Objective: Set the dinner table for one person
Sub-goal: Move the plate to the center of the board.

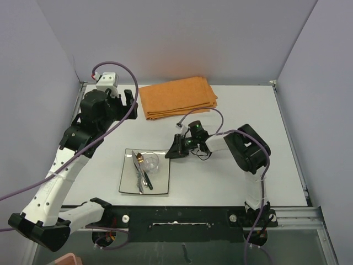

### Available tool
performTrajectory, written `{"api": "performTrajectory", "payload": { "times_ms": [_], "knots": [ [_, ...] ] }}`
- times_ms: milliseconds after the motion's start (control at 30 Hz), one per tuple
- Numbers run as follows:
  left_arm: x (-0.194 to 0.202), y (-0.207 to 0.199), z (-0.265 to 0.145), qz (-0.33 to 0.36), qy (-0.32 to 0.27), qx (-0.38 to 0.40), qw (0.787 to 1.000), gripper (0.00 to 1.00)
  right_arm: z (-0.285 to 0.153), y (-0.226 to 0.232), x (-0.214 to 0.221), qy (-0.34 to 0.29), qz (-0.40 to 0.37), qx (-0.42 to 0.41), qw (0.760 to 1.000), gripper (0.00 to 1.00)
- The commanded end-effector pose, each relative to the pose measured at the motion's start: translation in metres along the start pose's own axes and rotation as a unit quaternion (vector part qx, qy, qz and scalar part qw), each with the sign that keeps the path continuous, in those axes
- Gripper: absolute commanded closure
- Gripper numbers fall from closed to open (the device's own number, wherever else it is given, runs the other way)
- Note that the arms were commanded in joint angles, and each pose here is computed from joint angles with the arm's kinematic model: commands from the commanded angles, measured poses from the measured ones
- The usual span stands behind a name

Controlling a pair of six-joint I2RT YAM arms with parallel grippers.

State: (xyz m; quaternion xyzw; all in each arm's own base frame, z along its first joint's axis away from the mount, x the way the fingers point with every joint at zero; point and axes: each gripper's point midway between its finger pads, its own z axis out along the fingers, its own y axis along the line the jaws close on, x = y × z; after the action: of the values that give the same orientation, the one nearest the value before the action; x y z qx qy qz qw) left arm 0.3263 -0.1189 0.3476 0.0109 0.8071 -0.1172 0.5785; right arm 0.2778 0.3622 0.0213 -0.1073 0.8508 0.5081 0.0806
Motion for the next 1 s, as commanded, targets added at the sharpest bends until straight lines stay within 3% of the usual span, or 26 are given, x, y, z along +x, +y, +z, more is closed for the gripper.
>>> {"api": "performTrajectory", "payload": {
  "times_ms": [0,200,567,733,967],
  "knots": [
    [-0.033,-0.005,-0.015,-0.002,-0.05,0.011,0.999,0.21,-0.051,-0.049,-0.025,-0.081,-0.001,0.11,0.991,1.0],
    [-0.035,-0.007,-0.016,-0.003,-0.053,0.014,0.999,0.21,-0.118,-0.092,-0.04,-0.16,0.04,0.222,0.961,1.0],
    [-0.038,-0.008,-0.015,-0.002,-0.058,0.016,0.998,0.21,-0.24,-0.147,-0.043,-0.282,0.143,0.368,0.875,1.0],
    [-0.041,-0.009,-0.013,-0.002,-0.061,0.016,0.998,0.21,-0.291,-0.16,-0.037,-0.322,0.189,0.431,0.822,1.0],
    [-0.041,-0.009,-0.01,-0.004,-0.064,0.016,0.998,0.21,-0.354,-0.175,-0.01,-0.359,0.277,0.514,0.728,1.0]
  ]
}}
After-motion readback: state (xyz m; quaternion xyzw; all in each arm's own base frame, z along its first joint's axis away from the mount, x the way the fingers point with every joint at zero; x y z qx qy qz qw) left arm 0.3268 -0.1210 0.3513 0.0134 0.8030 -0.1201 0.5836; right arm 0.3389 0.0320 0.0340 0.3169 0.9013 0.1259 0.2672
